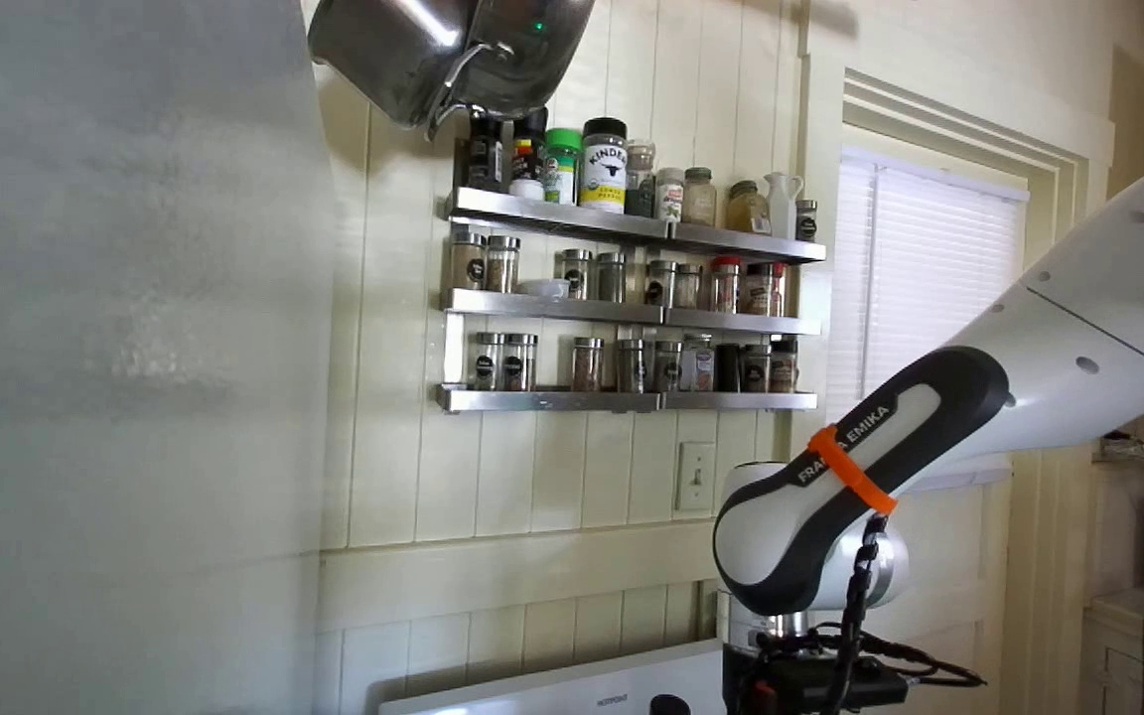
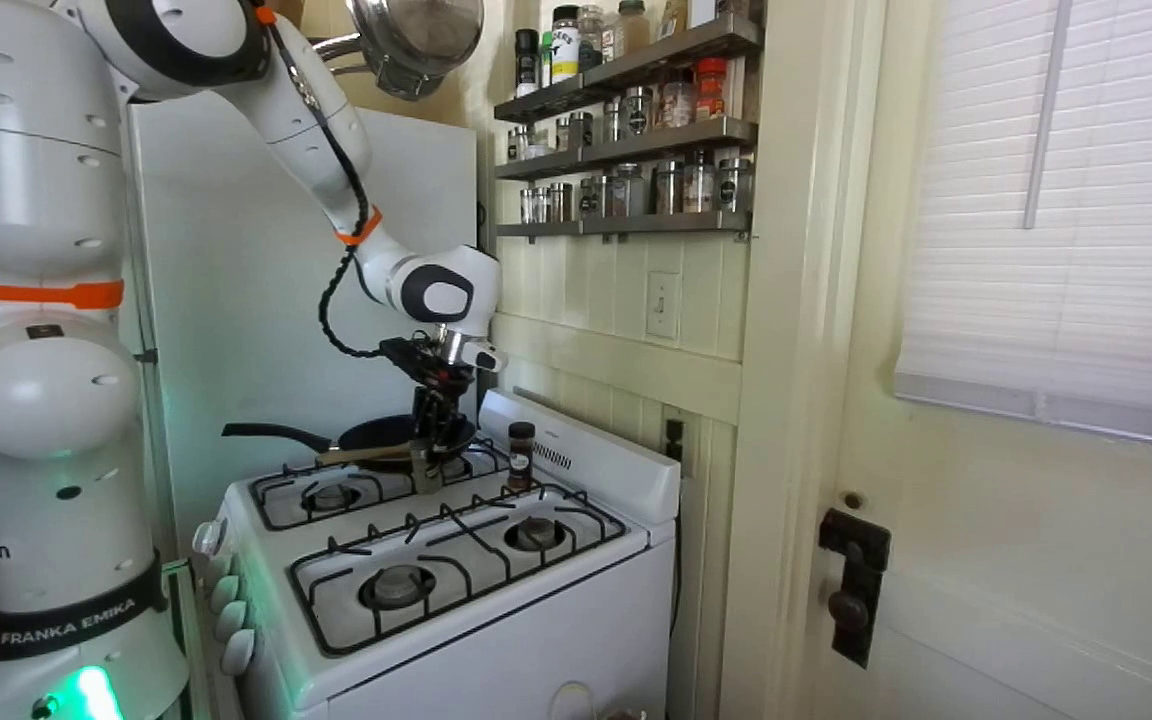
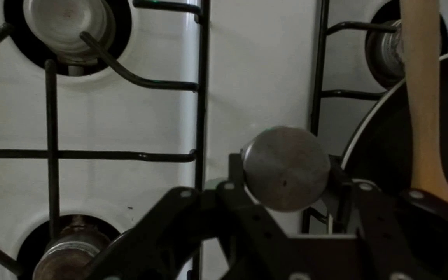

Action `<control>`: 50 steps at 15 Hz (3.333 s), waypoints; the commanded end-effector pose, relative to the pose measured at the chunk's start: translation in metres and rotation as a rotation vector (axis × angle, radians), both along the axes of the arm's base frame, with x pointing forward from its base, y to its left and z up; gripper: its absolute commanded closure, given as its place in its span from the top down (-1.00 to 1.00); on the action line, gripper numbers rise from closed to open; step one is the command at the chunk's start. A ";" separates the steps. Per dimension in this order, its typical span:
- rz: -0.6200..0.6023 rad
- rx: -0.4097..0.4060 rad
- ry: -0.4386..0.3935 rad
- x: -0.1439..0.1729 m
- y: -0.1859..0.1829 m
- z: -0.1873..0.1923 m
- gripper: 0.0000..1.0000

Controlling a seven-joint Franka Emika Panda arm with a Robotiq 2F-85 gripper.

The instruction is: Put the spice bottle on the bottle shelf

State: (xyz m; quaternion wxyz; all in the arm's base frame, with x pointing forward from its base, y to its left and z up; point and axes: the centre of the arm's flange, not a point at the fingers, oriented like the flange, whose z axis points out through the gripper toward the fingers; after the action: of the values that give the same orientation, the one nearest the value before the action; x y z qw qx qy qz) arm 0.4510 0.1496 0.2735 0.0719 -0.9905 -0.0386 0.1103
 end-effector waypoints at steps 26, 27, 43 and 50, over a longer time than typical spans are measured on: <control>0.093 -0.038 -0.003 0.008 0.028 0.002 1.00; 0.058 -0.050 -0.008 -0.004 0.030 0.011 1.00; -0.249 -0.213 -0.368 -0.109 0.023 0.042 1.00; -0.225 -0.182 -0.379 -0.096 0.028 0.021 1.00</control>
State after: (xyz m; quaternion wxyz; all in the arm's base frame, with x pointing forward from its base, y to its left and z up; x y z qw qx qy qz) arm 0.3516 0.1728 0.3132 -0.0309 -0.9927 0.0836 -0.0809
